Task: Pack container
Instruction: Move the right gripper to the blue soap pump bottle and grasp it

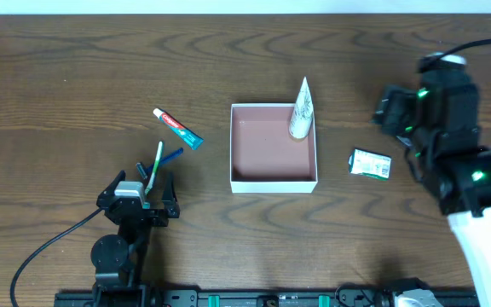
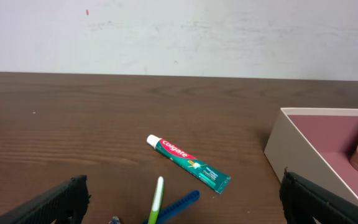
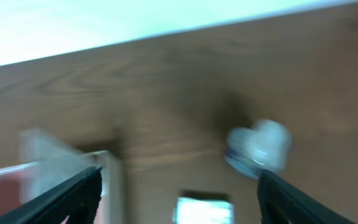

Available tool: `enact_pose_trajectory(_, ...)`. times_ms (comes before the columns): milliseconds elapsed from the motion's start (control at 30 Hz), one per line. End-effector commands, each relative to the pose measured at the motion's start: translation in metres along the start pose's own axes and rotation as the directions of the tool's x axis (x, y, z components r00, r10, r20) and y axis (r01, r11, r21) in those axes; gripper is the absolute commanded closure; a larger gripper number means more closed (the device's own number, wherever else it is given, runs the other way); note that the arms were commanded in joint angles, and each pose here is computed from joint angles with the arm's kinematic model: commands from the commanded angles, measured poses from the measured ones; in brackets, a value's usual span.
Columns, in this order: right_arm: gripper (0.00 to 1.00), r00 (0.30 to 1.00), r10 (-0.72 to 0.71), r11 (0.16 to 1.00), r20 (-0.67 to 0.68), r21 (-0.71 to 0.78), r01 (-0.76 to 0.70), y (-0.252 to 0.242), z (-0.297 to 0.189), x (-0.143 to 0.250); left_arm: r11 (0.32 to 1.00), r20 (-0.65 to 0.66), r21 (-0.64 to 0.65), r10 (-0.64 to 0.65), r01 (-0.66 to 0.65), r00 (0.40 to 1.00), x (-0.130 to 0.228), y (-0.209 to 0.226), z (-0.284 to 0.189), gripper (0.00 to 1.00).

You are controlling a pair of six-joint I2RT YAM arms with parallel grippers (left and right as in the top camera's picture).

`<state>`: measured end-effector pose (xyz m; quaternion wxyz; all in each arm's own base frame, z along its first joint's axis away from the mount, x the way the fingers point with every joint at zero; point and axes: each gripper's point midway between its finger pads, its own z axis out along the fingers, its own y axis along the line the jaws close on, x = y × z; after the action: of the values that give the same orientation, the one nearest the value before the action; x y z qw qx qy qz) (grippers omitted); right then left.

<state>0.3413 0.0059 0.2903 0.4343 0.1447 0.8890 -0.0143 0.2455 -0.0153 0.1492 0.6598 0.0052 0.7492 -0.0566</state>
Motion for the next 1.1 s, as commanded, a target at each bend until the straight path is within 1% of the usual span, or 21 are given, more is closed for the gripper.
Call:
enact_pose_trajectory(0,0.18,0.994,0.1,0.992,-0.041,0.085,-0.096,-0.037,0.018,0.001,1.0,-0.05,0.006,-0.003,0.003,0.999,0.016,0.0,0.001,0.02)
enact_pose_trajectory(133,0.16,0.984,0.159,0.975,-0.083,0.169,-0.143,-0.074,0.039,0.005,1.0,-0.05,0.006,-0.003,0.003,0.999,0.016,0.0,0.001,0.02)
enact_pose_trajectory(267,0.13,0.973,0.201,0.962,-0.116,0.21,-0.174,-0.092,0.063,0.01,1.0,-0.05,0.006,-0.003,0.004,0.999,0.016,0.0,0.001,0.02)
enact_pose_trajectory(667,0.12,0.951,0.186,0.965,-0.248,0.229,-0.129,-0.096,0.136,0.041,1.0,-0.05,0.006,-0.003,0.003,0.999,0.016,0.0,0.001,0.02)
enact_pose_trajectory(900,0.2,0.943,0.143,0.981,-0.3,0.168,-0.095,-0.087,0.155,0.052,1.0,-0.05,0.006,-0.003,0.003,0.999,0.016,0.0,0.001,0.02)
enact_pose_trajectory(1067,0.26,0.935,0.139,0.982,-0.325,0.169,-0.088,-0.087,0.162,0.06,1.0,-0.05,0.006,-0.003,0.003,0.999,0.016,0.0,0.001,0.02)
